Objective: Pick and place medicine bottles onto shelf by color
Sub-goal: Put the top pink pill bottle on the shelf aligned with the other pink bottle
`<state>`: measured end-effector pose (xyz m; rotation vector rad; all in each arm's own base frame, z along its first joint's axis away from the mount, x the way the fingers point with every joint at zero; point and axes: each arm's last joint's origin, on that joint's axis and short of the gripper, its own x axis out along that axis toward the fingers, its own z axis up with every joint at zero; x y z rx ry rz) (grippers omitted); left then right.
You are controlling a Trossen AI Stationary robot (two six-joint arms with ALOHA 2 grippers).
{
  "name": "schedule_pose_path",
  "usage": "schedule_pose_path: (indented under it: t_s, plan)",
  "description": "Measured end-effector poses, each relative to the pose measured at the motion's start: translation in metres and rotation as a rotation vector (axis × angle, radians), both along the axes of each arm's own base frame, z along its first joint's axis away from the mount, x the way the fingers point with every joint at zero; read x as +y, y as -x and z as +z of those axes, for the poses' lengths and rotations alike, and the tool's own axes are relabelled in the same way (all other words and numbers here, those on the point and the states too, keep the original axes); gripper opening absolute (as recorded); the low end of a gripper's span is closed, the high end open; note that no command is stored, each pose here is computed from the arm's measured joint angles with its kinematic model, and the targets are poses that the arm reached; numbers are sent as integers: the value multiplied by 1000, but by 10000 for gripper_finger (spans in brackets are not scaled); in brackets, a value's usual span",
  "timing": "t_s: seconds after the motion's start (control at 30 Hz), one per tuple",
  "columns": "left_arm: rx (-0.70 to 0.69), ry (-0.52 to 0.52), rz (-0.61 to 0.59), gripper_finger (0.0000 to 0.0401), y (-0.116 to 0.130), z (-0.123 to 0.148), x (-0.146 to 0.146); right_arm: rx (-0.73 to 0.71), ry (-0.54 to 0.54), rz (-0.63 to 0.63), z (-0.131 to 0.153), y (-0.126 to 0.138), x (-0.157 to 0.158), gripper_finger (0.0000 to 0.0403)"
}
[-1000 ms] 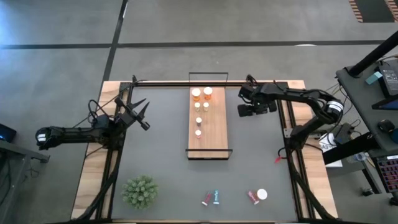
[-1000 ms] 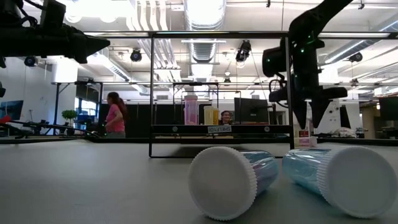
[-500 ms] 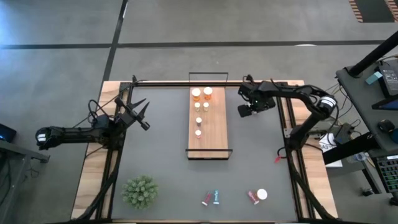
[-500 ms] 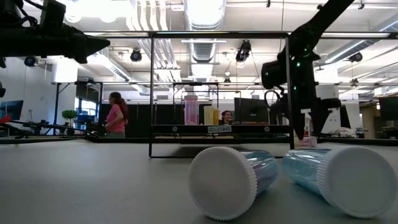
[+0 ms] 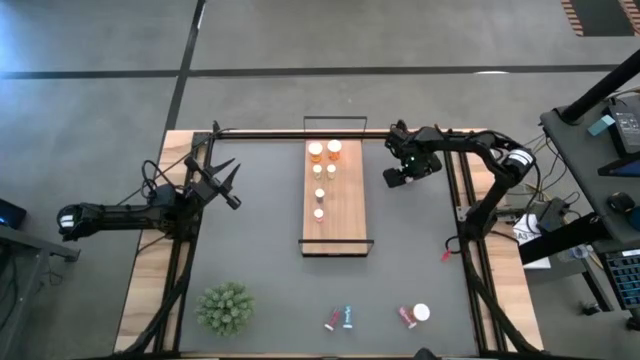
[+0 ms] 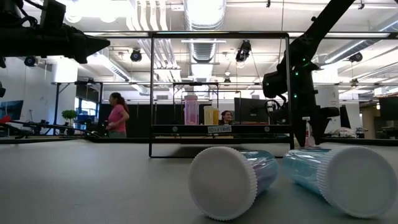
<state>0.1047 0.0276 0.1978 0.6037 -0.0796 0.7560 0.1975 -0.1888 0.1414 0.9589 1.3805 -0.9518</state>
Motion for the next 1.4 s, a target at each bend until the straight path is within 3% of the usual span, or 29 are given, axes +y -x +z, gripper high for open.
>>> schedule_pose_path:
  t_s: [0.2, 0.67, 1.0, 1.4]
  plan:
    - [0, 0, 0, 72, 0, 0, 0, -52, 50, -7, 5, -2, -2, 228]
    - [-1, 0, 0, 72, 0, 0, 0, -65, 46, -41, 2, -4, -2, 116]
    - [0, 0, 0, 72, 0, 0, 0, -62, -45, -86, 2, -6, 9, 119]
    - [-1, 0, 0, 72, 0, 0, 0, -4, -131, -148, 1, -30, 56, 115]
